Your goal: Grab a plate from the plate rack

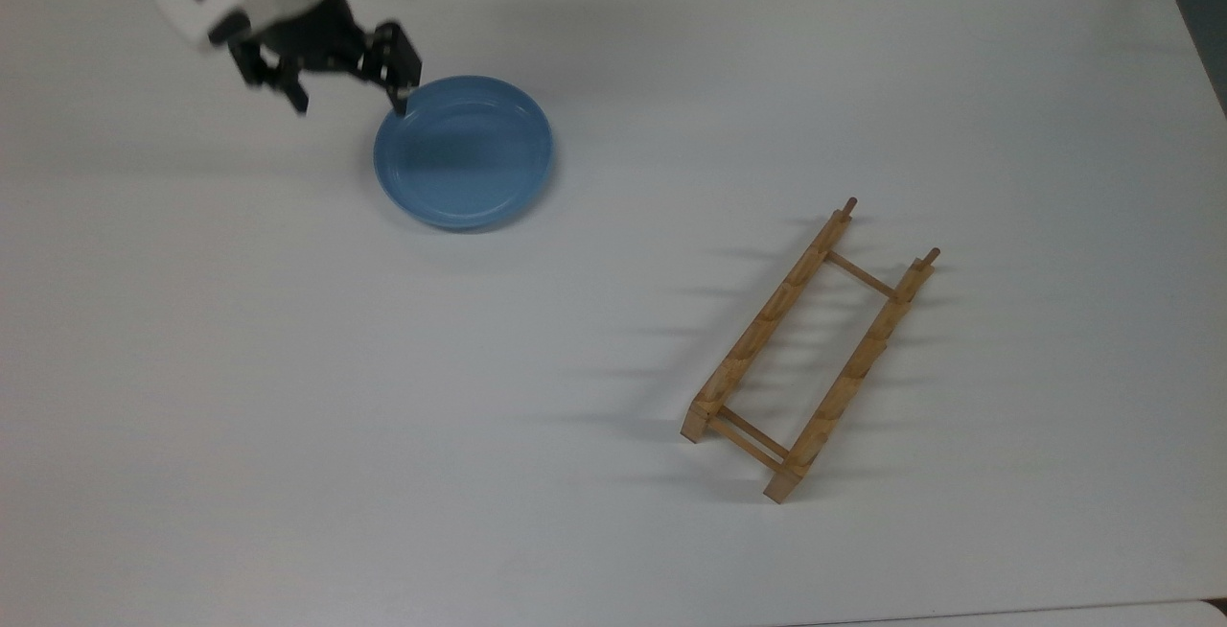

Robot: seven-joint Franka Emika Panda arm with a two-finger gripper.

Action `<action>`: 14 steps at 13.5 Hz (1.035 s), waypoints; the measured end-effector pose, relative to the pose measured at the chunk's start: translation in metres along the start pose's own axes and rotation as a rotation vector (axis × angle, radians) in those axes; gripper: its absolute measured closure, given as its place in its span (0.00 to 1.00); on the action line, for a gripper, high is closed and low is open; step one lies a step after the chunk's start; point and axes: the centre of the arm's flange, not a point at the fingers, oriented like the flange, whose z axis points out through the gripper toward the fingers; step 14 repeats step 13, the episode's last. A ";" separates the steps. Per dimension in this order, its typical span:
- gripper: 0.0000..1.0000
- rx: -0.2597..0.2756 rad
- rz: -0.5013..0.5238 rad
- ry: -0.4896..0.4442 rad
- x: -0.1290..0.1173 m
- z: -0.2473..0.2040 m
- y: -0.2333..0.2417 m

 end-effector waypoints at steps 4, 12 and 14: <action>0.00 -0.009 0.146 0.027 -0.016 -0.084 -0.051; 0.00 -0.011 0.017 0.114 -0.029 -0.133 -0.109; 0.00 -0.011 0.014 0.115 -0.029 -0.133 -0.108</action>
